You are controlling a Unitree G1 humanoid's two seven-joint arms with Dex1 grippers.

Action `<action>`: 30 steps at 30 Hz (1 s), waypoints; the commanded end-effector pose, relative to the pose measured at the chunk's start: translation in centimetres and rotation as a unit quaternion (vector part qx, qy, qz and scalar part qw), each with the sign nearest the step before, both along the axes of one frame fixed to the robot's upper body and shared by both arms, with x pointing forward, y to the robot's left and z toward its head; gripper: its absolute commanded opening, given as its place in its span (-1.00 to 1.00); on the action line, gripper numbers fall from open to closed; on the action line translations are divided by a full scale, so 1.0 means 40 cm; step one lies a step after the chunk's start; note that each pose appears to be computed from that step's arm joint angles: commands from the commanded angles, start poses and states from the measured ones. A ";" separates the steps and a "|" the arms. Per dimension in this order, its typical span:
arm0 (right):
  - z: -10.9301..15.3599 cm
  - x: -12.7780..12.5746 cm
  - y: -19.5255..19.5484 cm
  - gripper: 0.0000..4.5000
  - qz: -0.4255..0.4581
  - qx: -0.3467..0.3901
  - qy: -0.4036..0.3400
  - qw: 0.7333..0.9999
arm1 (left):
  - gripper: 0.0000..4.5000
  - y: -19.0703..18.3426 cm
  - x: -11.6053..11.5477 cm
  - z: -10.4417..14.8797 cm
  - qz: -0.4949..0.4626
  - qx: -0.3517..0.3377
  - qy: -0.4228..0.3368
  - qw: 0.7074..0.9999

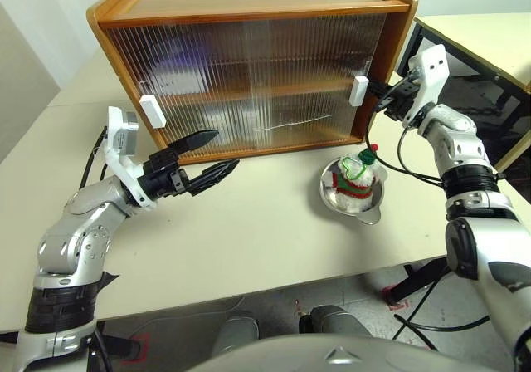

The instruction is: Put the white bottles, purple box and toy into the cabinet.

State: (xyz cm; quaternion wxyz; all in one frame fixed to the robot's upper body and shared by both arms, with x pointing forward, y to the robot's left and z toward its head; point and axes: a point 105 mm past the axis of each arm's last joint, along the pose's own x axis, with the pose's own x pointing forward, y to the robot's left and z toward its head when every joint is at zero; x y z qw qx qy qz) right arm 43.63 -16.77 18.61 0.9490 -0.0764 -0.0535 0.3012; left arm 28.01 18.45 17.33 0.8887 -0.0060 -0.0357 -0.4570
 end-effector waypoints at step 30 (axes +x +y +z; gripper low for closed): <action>-0.027 -0.065 0.285 -0.98 0.127 0.032 0.072 0.989 | 1.00 -0.003 0.001 -0.004 0.002 0.002 0.001 1.000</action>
